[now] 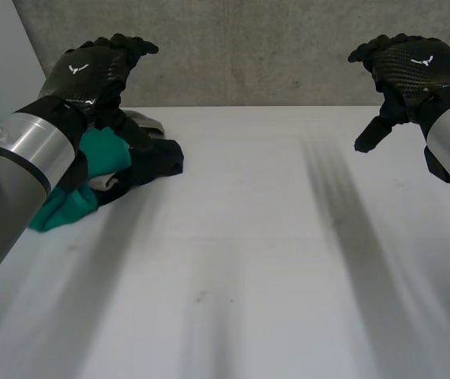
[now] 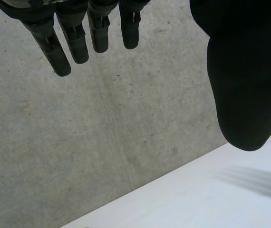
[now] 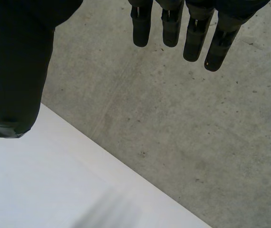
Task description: Fold the laundry.
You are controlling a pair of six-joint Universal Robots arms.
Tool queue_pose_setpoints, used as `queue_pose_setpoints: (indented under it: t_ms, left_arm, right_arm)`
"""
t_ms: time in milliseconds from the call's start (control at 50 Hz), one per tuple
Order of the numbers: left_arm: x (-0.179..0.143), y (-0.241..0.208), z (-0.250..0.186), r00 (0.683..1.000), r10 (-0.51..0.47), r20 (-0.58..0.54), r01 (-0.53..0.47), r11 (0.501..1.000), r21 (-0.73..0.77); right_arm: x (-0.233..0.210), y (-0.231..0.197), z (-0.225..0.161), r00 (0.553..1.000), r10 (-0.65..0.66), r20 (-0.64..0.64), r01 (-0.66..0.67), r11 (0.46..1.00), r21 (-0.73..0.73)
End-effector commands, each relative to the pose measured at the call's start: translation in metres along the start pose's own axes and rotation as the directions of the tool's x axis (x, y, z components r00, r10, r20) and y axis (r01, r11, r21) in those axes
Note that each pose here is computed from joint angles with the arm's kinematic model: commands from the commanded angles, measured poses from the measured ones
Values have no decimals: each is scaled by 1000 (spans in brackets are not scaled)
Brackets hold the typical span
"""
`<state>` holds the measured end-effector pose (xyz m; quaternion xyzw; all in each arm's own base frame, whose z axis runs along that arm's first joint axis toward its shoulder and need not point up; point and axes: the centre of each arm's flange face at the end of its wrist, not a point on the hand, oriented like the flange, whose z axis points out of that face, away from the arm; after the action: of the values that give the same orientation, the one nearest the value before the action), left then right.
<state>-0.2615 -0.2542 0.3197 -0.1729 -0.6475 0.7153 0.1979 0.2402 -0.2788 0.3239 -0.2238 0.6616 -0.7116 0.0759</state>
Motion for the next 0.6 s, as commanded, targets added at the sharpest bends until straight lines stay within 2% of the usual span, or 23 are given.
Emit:
queue_pose_setpoints:
  t_ms: [20,140,200,220,280,300,360,380,480,540,600]
  left_arm:
    - [0,2,0,1000,1,1,-1,1000,-4]
    - [-8,11,2,999,44,20,-43,999,-31]
    - [-35,34,7,987,141,79,-133,986,-103]
    - [-50,47,11,973,206,104,-190,971,-145]
    - [-74,69,18,942,309,132,-278,938,-209]
    - [-88,80,22,921,360,146,-321,917,-238]
    - [-114,101,30,885,433,171,-376,882,-285]
    - [-133,116,36,863,468,190,-398,862,-313]
    - [-181,152,53,799,549,246,-455,819,-351]
    - [-197,173,61,783,563,264,-456,809,-372]
    - [-207,186,64,781,563,271,-445,805,-392]
  right_arm:
    - [0,0,0,1000,-1,-1,1,1000,-2]
    - [0,0,0,1000,-2,-1,2,1000,-2]
    - [0,0,0,1000,-4,0,4,1000,-1]
    - [0,0,0,1000,-4,2,4,1000,-1]
    - [-2,1,-1,1000,-3,9,3,1000,-3]
    - [-2,1,-1,1000,-3,9,3,1000,-3]
    - [-3,2,-1,1000,-3,12,3,1000,-5]
    - [-3,2,-1,1000,-3,14,3,1000,-5]
    - [-4,3,-1,1000,-5,17,5,1000,-10]
    - [-5,6,0,1000,-4,20,4,1000,-19]
    - [-6,12,2,1000,-2,24,2,999,-35]
